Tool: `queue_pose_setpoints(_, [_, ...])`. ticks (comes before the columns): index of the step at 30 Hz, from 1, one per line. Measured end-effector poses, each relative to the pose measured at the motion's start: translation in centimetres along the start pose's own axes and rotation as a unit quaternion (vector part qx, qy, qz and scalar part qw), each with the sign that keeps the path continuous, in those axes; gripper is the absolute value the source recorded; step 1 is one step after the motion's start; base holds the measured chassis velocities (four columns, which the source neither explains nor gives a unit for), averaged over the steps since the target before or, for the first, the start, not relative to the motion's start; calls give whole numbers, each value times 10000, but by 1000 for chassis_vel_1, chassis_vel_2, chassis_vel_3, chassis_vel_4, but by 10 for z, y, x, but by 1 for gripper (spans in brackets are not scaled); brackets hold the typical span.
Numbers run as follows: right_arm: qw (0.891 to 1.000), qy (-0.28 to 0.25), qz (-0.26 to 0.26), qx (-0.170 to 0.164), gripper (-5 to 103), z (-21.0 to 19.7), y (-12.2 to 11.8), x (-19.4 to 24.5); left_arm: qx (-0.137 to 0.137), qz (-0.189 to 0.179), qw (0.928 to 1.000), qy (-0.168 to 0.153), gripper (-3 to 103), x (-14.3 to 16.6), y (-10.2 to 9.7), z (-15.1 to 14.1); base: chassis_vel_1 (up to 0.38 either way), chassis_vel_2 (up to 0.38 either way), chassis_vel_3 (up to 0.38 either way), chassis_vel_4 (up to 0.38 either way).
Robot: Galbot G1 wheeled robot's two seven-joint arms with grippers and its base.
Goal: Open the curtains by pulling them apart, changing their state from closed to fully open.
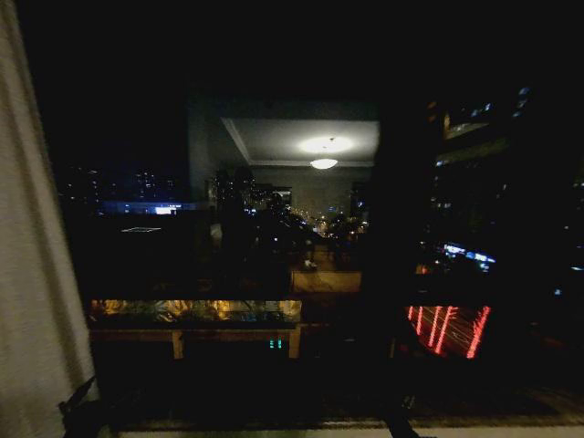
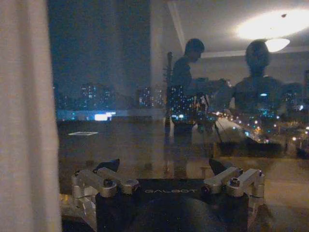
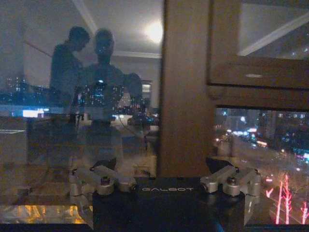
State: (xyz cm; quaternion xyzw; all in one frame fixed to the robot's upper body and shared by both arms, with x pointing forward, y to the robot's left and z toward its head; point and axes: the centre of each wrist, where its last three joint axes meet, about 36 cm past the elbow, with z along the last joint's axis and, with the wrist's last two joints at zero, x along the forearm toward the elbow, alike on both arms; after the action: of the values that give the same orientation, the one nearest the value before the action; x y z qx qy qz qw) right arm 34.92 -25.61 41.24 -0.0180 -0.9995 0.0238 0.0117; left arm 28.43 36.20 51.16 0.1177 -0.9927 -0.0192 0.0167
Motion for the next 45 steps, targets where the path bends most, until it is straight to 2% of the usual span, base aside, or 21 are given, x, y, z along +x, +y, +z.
queue_pose_setpoints(25, [10000,40,79,40,100,3,-5,0,-24,-16,9999,122,100,-5,13,18,-351,-343,344,344])
queue_pose_setpoints(45, [9997,25,237,79,100,9,-13,9,-31,-35,9999,142,100,-5,16,21,-356,-355,338,359])
